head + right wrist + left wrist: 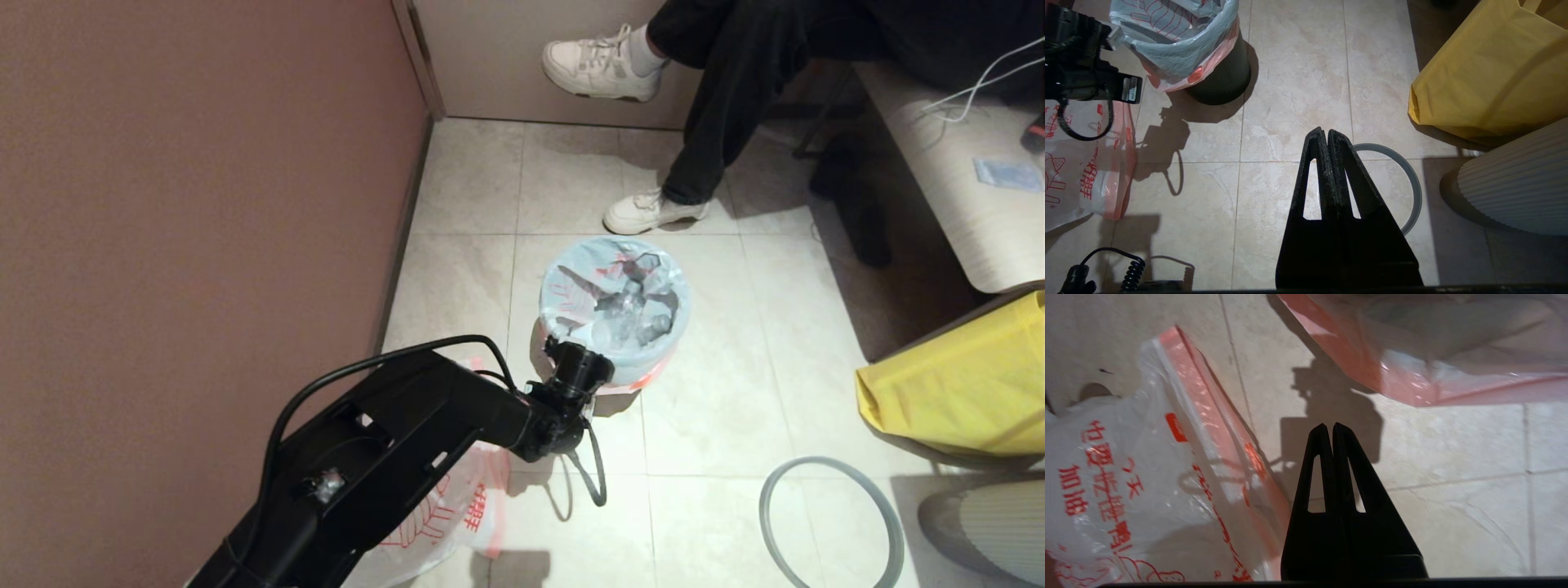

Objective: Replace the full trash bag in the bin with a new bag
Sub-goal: Place the trash bag on the floor

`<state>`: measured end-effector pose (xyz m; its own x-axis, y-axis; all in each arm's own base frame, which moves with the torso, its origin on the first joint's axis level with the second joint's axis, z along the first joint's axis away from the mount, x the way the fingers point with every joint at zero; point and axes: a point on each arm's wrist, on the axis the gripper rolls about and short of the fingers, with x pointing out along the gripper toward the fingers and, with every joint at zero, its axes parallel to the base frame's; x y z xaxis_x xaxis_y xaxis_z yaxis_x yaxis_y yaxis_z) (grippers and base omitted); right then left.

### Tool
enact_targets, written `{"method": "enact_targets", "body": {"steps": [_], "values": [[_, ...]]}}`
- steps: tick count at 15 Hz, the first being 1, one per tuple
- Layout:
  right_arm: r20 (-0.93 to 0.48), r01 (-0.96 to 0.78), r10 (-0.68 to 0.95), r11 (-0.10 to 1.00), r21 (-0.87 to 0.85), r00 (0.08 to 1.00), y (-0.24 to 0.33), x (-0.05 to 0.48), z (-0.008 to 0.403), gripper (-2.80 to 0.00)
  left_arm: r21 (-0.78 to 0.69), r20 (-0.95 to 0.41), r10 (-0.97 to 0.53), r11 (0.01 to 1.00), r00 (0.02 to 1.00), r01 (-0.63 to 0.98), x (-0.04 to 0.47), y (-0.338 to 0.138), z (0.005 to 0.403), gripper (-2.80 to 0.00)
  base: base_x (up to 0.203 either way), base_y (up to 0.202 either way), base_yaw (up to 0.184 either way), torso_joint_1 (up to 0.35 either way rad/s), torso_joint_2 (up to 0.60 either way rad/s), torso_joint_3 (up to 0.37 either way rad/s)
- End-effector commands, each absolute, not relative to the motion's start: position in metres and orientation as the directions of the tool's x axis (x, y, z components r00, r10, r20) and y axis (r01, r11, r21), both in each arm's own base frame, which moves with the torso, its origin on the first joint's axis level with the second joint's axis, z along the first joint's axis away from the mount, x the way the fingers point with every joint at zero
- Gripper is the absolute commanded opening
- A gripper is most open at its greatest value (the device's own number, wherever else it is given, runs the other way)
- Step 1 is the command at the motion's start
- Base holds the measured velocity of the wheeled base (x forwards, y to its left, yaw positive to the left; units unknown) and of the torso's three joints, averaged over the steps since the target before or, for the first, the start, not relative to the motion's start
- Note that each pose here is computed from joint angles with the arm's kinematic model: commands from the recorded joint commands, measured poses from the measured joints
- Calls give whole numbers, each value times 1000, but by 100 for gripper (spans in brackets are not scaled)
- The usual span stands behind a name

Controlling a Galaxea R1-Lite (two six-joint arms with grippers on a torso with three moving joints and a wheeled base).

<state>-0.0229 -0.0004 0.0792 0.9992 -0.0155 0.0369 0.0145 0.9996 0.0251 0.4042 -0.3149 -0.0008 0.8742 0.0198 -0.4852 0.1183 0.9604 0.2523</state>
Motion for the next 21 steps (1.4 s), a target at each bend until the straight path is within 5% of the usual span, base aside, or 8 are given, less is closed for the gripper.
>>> {"method": "enact_targets", "body": {"steps": [1, 5, 6, 11, 21], "values": [[38, 14, -15, 1000, 25, 999, 0, -23, 79, -280, 321, -466, 40, 939, 884, 127, 403, -329, -25, -280, 0, 0, 0, 0, 0, 0], [37, 14, -15, 1000, 25, 999, 0, -23, 79, -280, 447, -376, 67, 887, 924, 118, 400, -346, -53, -280, 0, 0, 0, 0, 0, 0], [37, 14, -15, 1000, 25, 999, 0, -23, 79, -280, 454, -385, 65, 882, 921, 128, 396, -347, -57, 0, 0, 0, 0, 0, 0, 0], [37, 14, -15, 1000, 25, 999, 0, -23, 79, -280, 459, -372, 61, 879, 926, 127, 398, -351, -61, 0, 0, 0, 0, 0, 0, 0], [37, 14, -15, 1000, 25, 999, 0, -23, 79, -280, 405, -133, 59, 914, 989, 0, 412, -356, -81, 0, 0, 0, 0, 0, 0, 0]]}}
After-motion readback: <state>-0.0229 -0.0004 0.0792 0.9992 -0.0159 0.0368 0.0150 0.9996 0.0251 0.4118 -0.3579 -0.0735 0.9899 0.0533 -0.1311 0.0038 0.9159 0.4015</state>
